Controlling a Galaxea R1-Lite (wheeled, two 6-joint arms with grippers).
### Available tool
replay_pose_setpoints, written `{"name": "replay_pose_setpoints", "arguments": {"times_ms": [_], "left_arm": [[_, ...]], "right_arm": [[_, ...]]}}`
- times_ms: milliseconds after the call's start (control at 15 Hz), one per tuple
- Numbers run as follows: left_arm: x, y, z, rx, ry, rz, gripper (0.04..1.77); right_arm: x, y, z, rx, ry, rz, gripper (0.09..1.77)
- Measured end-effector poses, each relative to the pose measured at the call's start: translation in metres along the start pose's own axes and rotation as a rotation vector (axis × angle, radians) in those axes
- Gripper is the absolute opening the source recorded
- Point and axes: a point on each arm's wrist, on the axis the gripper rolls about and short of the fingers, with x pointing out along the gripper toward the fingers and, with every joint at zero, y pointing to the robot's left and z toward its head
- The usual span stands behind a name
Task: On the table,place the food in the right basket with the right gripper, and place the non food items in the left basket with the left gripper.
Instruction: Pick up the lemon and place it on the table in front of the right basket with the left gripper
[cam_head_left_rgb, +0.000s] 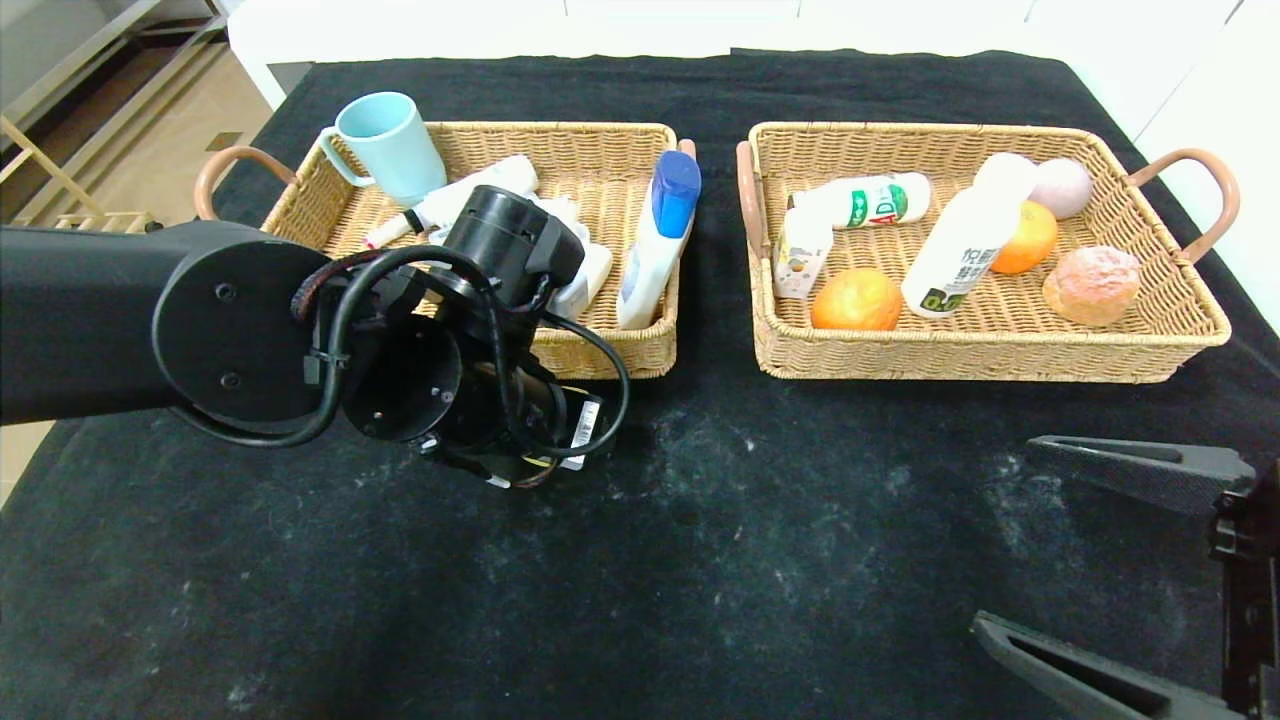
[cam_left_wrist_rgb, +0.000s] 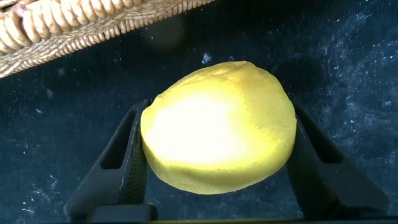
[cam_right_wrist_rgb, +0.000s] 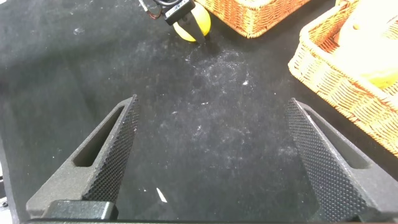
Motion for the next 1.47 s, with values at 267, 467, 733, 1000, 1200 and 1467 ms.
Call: {"name": "replay_pose_setpoints", "arguments": {"times_ms": [267,467,733,1000,1200,1467], "left_arm": [[0.001,0.000,0.000,0.001,0.002,0.000,1.27],[0.000,-0.002,-0.002,0.008,0.006,-0.001,1.27],[-0.023,-0.007,-0.001,0.033,-0.031,-0.039,1.26],[-0.061,-0.029,-0.002,0.079,-0.107,-0.148,1.26],[-0.068,-0.047,-0.002,0.104,-0.141,-0.203,1.26],[-0.062,-0.074,0.001,0.131,-0.167,-0.254,1.26]], "right_arm": [[0.000,0.000,0.000,0.000,0.001,0.001,1.71],[0.000,0.000,0.000,0.000,0.000,0.001,1.71],[-0.003,0.000,0.003,-0.014,-0.015,-0.007,1.71],[-0.009,0.000,0.006,-0.076,-0.027,-0.033,1.71],[-0.012,0.002,0.008,-0.079,-0.042,-0.027,1.71],[-0.014,0.003,0.009,-0.083,-0.052,-0.023,1.71]]}}
